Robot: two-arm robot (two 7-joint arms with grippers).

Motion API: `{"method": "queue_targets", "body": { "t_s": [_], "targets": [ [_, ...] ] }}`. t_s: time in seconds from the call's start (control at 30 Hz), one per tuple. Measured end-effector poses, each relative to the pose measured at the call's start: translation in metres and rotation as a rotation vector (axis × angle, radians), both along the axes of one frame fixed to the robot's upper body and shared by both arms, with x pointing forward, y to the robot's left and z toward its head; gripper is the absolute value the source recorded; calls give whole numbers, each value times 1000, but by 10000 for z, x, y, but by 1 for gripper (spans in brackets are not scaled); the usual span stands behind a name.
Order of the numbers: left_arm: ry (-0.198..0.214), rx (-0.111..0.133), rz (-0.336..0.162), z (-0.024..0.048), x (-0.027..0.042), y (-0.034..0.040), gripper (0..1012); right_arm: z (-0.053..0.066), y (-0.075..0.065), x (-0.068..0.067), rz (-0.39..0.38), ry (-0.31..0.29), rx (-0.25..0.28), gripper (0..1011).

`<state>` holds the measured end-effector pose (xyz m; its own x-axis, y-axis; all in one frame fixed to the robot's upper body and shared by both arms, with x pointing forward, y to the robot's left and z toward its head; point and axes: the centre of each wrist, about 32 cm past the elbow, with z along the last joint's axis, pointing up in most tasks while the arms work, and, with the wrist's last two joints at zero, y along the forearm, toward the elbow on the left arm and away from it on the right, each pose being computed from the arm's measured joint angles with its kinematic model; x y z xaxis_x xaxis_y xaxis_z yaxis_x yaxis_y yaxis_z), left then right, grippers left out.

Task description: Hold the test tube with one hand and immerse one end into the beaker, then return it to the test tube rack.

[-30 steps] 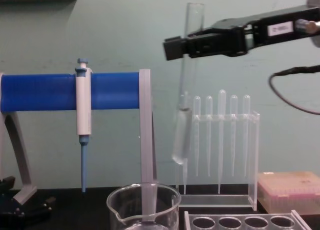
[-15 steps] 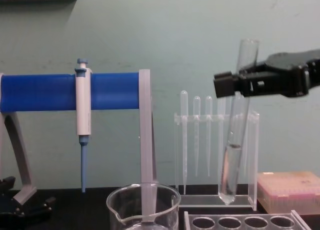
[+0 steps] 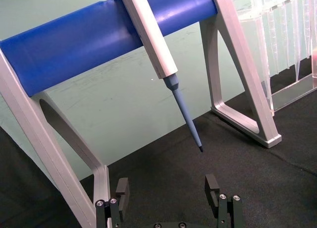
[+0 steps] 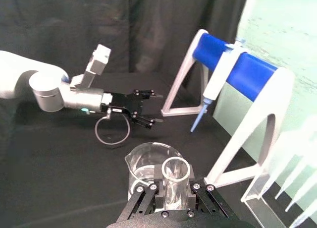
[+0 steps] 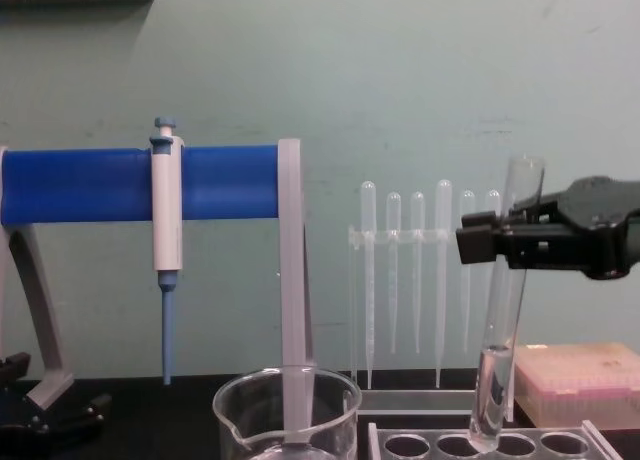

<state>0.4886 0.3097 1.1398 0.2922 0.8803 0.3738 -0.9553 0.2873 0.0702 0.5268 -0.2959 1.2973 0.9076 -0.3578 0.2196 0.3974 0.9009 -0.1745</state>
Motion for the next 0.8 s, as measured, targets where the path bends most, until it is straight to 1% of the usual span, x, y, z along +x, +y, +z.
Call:
{"method": "queue_targets", "body": {
  "t_s": [0.03,0.23,0.63,0.8],
  "targets": [
    [0,0,0,0,0,0,1000,-36,4,-12,-11,1,7,226],
    [0,0,0,0,0,0,1000,-131,29,-32,-22,11,21,225],
    [0,0,0,0,0,0,1000,-222,45,-26,-21,22,19,226],
    [0,0,0,0,0,0,1000,-285,54,-13,-22,32,14,225]
  ]
}}
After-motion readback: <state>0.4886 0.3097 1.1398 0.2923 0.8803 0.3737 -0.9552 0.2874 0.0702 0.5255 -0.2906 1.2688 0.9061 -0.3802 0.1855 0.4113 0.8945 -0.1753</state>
